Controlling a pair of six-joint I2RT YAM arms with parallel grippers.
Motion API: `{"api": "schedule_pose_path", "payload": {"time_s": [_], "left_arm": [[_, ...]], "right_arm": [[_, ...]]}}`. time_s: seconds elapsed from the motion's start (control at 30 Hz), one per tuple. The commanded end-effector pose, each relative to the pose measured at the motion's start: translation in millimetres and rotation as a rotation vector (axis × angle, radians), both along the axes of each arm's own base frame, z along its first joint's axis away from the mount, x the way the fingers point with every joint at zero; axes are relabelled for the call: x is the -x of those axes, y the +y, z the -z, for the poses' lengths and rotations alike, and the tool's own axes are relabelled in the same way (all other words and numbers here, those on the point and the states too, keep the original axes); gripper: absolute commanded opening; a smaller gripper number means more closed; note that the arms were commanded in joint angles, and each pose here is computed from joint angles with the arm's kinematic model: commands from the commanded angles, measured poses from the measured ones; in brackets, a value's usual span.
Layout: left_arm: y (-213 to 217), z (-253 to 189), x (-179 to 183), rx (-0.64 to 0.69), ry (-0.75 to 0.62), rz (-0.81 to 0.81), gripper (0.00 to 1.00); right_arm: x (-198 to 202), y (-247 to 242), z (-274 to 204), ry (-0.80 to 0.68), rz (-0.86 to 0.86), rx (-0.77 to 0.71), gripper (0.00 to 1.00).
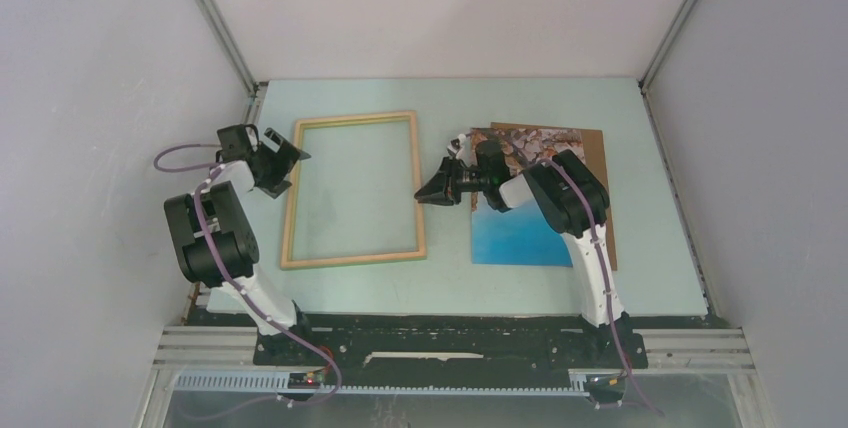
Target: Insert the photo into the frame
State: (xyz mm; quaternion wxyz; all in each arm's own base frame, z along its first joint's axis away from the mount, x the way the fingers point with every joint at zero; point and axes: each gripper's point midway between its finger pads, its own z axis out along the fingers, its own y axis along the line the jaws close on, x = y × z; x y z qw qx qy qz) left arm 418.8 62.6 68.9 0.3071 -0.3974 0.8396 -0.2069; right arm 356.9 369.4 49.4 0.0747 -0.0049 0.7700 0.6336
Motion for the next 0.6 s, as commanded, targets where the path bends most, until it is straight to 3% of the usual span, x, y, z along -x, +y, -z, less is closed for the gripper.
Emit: {"api": "schedule_pose_path", "payload": {"time_s": [0.0,0.3,0.47,0.57], "left_arm": [[-8,3,0,0.05,-0.016,0.011,1.0],[-4,-12,-2,0.006,-0.056,0.029,1.0],[35,-38,5,-0.244,-0.025,-0.008,1.0],[53,-31,11,-0.294,0.04,-0.043,1.0]], "right_arm": [[-8,7,-24,-0.045,0.005,0.044,0.4],[-17,21,-18,-0.006,0.039,0.155,0.45],[-25,25,-11,0.035,0.06,0.204,0.32],[-30,24,-8,0.054,0.082,0.246,0.27]]}}
